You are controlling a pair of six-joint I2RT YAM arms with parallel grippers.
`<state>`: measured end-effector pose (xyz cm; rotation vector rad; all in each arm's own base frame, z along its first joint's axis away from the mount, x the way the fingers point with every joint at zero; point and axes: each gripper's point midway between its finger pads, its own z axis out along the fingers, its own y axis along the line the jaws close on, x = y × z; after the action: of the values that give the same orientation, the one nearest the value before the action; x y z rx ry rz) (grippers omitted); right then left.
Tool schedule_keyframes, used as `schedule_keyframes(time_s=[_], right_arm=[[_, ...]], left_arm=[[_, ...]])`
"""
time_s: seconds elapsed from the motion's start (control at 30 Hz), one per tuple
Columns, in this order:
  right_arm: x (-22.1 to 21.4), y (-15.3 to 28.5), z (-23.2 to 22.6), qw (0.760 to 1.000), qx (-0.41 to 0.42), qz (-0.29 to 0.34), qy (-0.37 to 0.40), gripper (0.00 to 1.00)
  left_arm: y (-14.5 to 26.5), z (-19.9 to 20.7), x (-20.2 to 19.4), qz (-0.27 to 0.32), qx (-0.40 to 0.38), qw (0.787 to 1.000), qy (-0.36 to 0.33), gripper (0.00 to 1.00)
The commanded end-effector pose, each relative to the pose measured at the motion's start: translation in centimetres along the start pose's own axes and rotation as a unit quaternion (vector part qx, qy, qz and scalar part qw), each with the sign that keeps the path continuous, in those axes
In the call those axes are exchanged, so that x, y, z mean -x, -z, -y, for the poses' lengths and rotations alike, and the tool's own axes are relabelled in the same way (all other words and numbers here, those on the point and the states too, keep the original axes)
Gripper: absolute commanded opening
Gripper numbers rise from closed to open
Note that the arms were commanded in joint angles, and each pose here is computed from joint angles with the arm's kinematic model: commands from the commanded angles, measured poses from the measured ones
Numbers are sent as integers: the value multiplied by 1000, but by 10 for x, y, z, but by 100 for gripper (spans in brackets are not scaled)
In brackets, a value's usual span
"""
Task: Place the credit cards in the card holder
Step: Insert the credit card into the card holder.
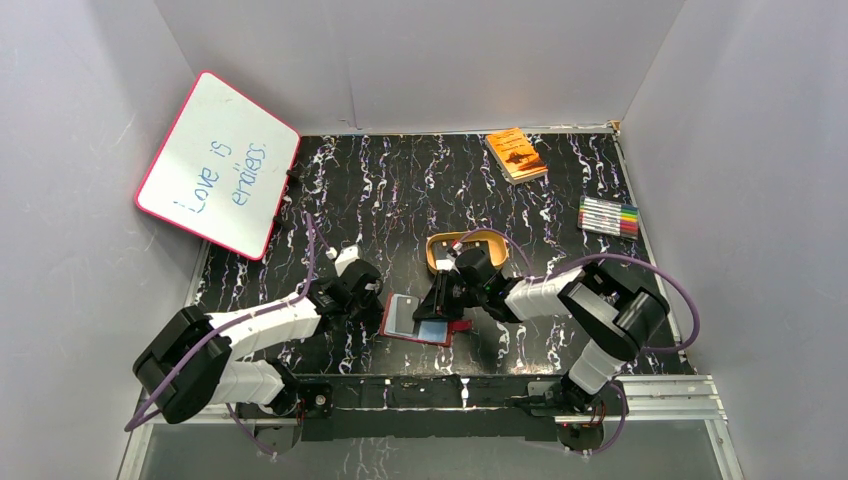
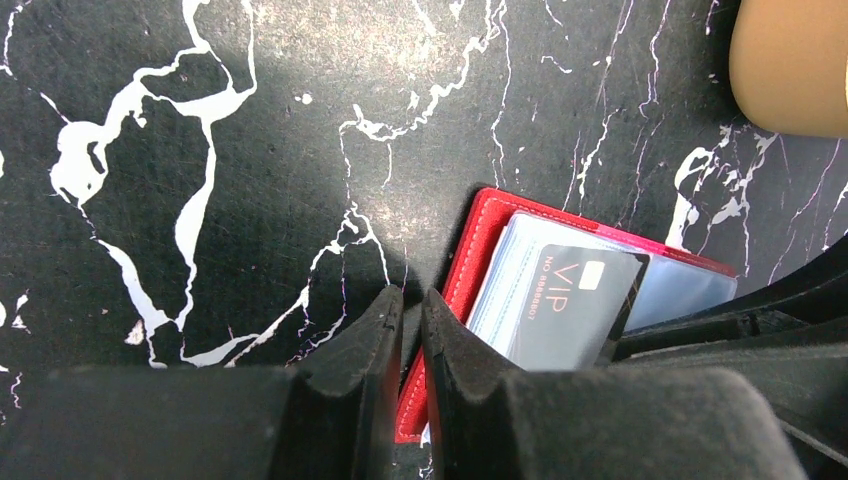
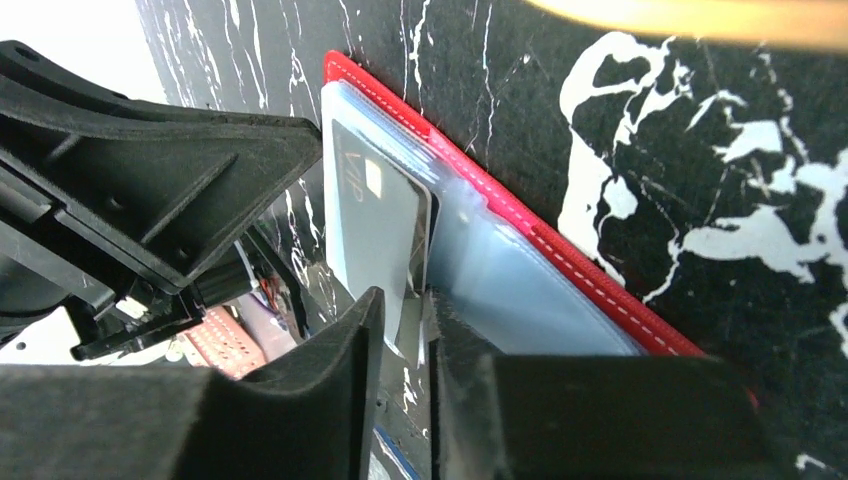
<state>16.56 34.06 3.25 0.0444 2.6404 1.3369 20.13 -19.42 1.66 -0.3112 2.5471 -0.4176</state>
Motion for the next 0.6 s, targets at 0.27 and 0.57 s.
schedule_keyframes(time_s=[0.27, 0.57], right_arm=[[5, 26, -11, 999, -26, 21, 43, 41], [4, 26, -1, 995, -70, -7, 76, 12]], left_arm=[[5, -41, -36, -63, 58, 996, -19, 13], [5, -41, -38, -66, 55, 996, -17, 13]])
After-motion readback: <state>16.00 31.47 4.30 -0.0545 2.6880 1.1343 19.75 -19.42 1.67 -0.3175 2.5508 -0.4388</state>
